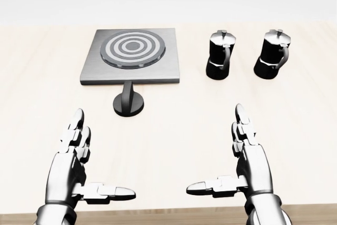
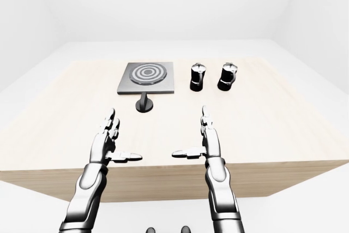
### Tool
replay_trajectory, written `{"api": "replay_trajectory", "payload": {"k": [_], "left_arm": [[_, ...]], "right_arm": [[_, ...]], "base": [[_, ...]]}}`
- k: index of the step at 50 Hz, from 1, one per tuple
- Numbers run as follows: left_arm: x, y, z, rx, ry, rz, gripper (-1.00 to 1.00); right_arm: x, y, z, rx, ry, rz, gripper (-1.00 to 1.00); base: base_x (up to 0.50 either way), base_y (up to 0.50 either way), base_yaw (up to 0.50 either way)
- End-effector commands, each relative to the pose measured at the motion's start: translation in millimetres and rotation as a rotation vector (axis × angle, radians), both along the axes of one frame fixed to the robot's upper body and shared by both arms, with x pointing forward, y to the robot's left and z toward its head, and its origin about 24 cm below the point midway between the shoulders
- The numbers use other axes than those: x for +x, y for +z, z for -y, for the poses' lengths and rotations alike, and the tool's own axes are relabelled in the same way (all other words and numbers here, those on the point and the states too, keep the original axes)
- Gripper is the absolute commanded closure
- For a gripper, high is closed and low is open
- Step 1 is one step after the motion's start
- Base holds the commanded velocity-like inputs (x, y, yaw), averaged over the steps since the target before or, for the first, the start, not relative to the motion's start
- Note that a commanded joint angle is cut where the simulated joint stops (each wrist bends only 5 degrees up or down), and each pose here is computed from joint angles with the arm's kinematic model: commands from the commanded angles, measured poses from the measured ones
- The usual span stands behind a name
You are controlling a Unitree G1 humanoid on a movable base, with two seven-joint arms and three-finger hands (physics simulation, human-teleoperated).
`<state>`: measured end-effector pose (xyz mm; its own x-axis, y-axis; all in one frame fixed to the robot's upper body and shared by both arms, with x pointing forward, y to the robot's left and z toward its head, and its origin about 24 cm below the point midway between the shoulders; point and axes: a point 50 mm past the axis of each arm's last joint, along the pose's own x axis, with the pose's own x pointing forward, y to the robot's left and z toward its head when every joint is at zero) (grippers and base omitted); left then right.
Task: Turn off the stove.
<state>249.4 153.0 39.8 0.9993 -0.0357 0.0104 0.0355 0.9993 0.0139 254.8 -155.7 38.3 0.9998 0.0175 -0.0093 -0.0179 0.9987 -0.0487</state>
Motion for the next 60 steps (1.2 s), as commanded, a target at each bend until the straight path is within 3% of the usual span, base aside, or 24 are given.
{"api": "replay_trajectory", "payload": {"k": [1, 60], "left_arm": [[0.9, -1.7, -1.2, -0.009, 0.002, -0.009, -1.00], [0.7, -1.4, -0.3, -0.012, -0.003, -0.013, -1.00]], "right_arm": [[0.3, -0.9, -0.5, -0.005, 0.002, -0.002, -1.00], [0.1, -1.1, 0.5, 0.003, -0.003, -0.009, -1.00]], "base": [[0.00, 0.19, 0.00], [0.00, 0.19, 0.00]]}}
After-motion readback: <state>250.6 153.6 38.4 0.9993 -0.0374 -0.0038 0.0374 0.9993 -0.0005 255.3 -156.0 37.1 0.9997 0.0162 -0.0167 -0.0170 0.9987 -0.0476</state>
